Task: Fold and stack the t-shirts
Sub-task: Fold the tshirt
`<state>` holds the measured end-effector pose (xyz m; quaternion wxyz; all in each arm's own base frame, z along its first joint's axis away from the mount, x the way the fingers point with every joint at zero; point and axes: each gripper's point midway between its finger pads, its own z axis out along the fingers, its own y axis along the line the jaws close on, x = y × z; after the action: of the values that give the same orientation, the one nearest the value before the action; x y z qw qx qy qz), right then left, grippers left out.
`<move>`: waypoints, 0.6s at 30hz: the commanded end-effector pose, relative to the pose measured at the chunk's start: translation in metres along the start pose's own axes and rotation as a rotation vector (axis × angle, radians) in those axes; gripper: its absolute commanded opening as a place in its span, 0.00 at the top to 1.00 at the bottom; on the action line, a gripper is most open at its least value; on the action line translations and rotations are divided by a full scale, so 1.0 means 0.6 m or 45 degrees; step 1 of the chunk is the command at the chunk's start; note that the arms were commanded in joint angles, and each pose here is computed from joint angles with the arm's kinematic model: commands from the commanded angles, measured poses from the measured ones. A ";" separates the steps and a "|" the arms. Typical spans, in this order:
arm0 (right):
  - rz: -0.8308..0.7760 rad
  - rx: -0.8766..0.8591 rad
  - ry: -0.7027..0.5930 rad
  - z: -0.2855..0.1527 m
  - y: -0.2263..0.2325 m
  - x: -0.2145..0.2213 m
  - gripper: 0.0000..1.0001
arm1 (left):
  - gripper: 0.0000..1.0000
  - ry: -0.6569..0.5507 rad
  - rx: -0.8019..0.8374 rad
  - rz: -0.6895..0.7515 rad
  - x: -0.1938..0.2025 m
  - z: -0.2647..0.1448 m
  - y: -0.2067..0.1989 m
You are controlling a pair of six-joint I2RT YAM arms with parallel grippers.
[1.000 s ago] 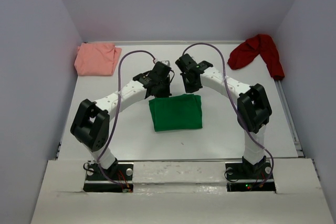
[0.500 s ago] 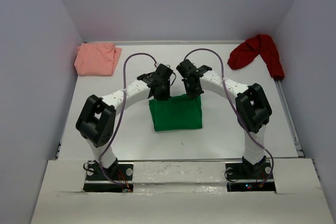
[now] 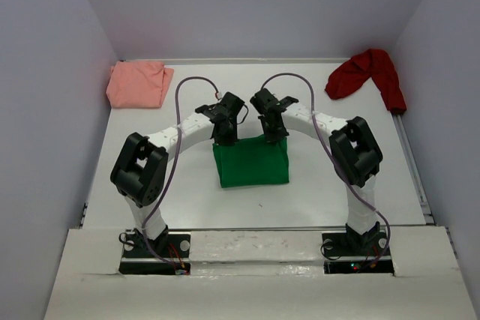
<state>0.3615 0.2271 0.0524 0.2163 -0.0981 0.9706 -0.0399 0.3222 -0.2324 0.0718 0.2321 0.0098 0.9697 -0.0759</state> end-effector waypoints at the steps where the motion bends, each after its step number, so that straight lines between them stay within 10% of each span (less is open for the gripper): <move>1: 0.014 -0.024 0.019 0.035 0.015 0.002 1.00 | 1.00 -0.026 -0.053 -0.028 -0.002 -0.015 0.028; 18: 0.013 -0.006 0.005 0.026 0.004 -0.009 1.00 | 1.00 0.105 -0.137 -0.113 0.043 0.057 0.096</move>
<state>0.3638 0.2281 0.0296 0.1978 -0.0995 0.9742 -0.0447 0.3259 -0.1967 0.0415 0.2116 -0.0284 0.9757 -0.0491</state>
